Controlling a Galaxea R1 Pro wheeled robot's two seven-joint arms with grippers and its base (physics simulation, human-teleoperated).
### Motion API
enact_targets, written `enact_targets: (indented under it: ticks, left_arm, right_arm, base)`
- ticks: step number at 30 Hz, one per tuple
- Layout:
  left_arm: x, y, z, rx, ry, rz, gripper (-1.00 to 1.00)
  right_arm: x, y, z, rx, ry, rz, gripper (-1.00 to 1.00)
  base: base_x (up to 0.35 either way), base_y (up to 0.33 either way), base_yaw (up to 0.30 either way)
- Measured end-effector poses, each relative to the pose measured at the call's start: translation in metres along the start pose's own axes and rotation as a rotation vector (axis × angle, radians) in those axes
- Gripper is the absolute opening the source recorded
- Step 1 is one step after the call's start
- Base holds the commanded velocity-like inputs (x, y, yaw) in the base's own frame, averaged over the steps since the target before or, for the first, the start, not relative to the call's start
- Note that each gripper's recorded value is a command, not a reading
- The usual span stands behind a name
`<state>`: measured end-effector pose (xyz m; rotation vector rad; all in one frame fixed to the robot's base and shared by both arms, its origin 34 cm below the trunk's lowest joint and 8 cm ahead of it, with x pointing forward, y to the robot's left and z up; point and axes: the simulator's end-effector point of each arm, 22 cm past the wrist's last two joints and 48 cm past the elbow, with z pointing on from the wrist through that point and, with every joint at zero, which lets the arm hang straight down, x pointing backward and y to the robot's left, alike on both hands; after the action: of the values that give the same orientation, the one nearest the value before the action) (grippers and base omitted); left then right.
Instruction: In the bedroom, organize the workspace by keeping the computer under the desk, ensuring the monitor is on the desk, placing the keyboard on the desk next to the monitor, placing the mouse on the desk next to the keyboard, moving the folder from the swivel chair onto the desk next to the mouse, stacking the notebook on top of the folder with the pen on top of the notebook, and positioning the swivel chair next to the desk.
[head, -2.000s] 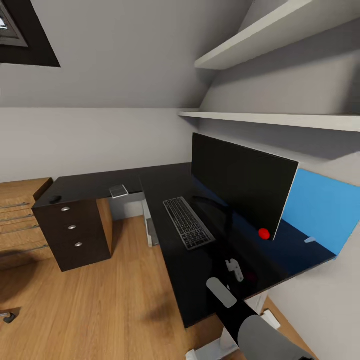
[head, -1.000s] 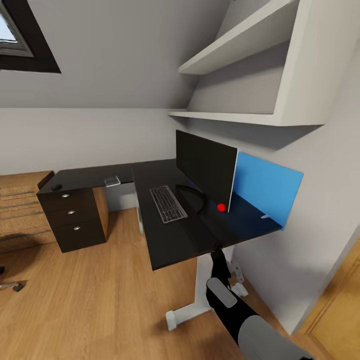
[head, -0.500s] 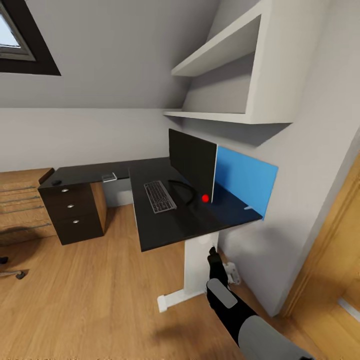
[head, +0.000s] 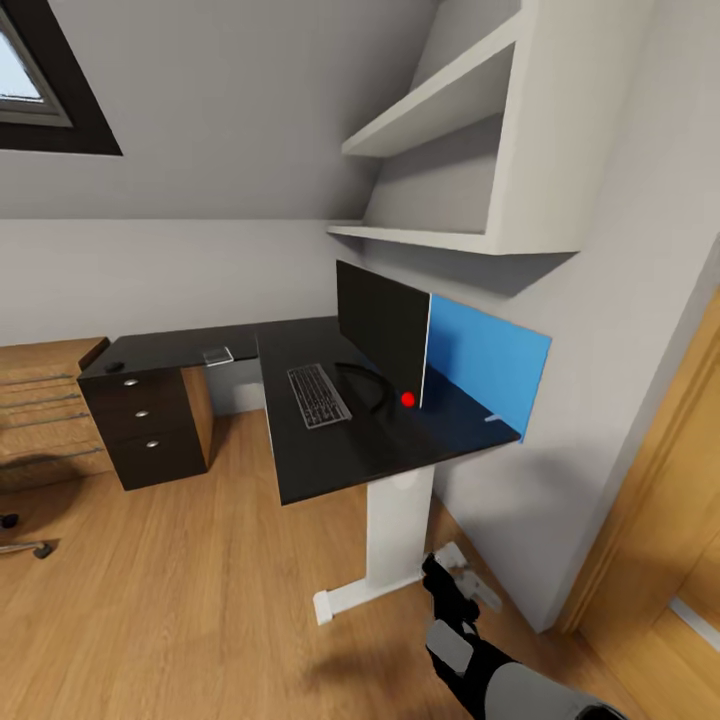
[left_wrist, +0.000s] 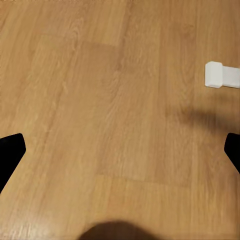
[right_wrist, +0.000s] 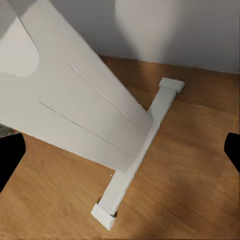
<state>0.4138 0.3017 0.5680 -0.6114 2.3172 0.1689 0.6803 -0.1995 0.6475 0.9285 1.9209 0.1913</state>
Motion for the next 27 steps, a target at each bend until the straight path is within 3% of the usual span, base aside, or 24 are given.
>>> enact_targets:
  ticks: [3,6,10,15,17,27]
  left_arm:
    - [-0.003,-0.001,-0.004,0.001,0.001,0.000,1.00]
    - [-0.007,-0.002,-0.008,0.002,0.001,0.000,1.00]
    - [-0.011,-0.002,-0.012,0.001,0.003,0.001,1.00]
    - [-0.017,-0.002,-0.018,0.001,0.004,0.001,1.00]
    - [-0.018,-0.003,-0.021,0.001,0.005,0.002,1.00]
    - [-0.029,-0.004,-0.032,0.001,0.007,0.002,1.00]
  right_arm:
    - [0.009,-0.028,-0.005,0.016,0.020,-0.177,1.00]
    - [0.010,-0.040,-0.010,0.028,0.030,-0.240,1.00]
    - [0.007,-0.051,-0.014,0.043,0.037,-0.274,1.00]
    - [-0.011,-0.095,-0.017,0.101,0.029,-0.314,1.00]
    - [-0.018,-0.104,-0.018,0.111,0.024,-0.324,1.00]
    - [-0.027,-0.110,-0.029,0.121,0.031,-0.342,1.00]
  base:
    - [0.000,0.000,0.000]
    - [0.000,0.000,0.000]
    - [0.000,0.000,0.000]
    - [0.000,0.000,0.000]
    - [0.000,0.000,0.000]
    - [0.000,0.000,0.000]
